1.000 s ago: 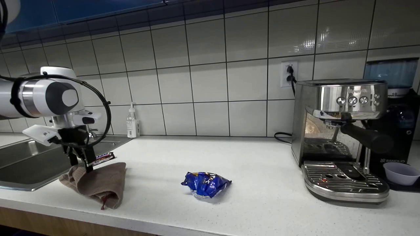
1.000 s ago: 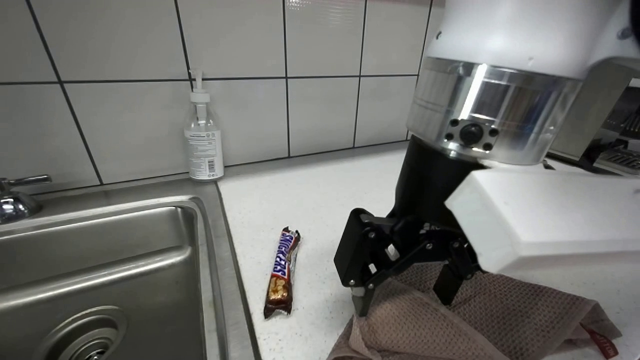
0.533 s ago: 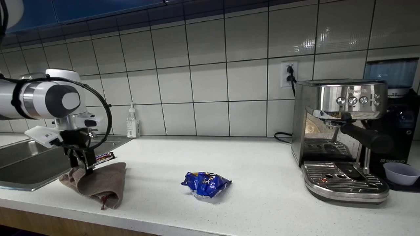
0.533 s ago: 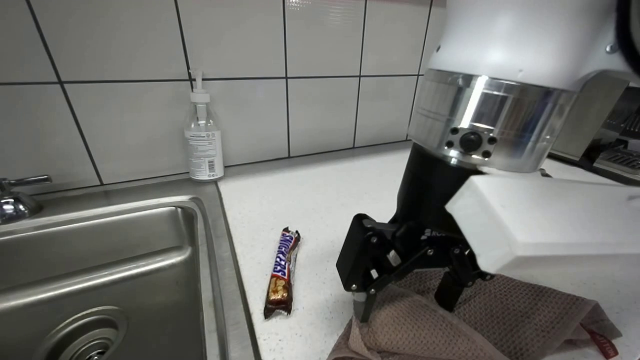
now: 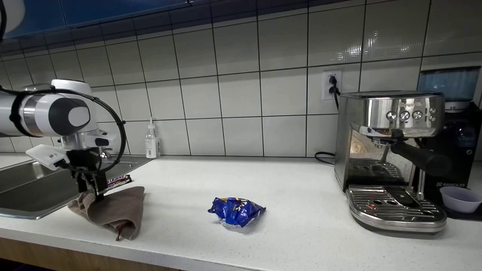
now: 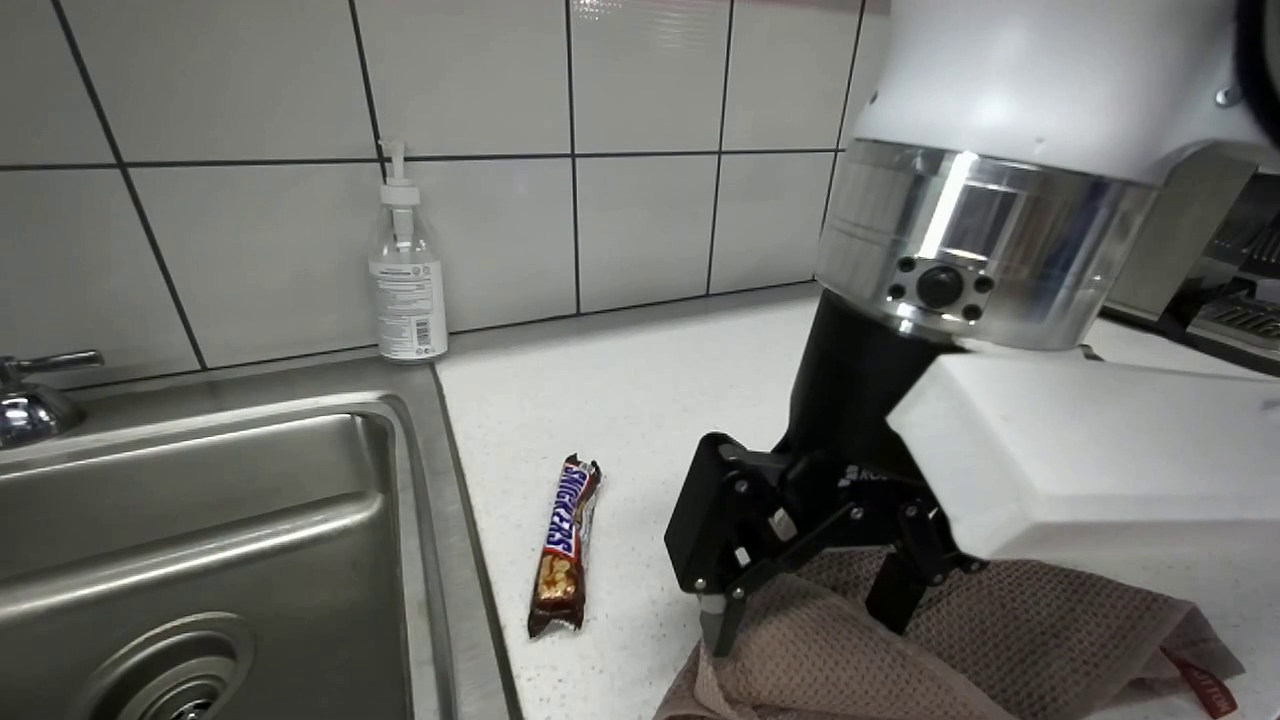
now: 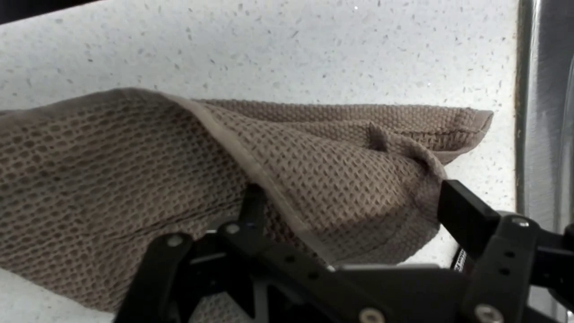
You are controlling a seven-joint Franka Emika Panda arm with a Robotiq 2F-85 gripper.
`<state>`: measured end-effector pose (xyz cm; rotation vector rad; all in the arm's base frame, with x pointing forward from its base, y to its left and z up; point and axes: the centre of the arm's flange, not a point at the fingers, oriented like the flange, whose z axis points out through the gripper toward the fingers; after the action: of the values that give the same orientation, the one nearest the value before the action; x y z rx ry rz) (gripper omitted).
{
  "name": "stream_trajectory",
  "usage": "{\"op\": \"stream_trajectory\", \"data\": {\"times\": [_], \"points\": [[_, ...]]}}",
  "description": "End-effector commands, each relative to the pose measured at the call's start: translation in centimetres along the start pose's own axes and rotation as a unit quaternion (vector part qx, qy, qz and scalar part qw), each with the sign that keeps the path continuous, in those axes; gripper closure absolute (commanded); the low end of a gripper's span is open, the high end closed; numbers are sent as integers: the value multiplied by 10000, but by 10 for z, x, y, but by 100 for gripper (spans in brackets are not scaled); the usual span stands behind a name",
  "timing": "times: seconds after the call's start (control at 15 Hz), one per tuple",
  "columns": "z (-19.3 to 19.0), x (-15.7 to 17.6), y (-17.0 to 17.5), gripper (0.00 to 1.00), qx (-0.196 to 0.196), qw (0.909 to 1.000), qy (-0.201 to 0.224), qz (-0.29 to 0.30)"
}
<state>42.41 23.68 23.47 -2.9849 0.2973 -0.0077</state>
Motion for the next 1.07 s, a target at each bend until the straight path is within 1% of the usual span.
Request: {"op": "stream_trajectory", "data": {"times": [0.0,1.0], "points": [[-5,-6,-4,0,92,9999,1,-92],[-13,-24,-15,0,134,9988,29,-464]]}}
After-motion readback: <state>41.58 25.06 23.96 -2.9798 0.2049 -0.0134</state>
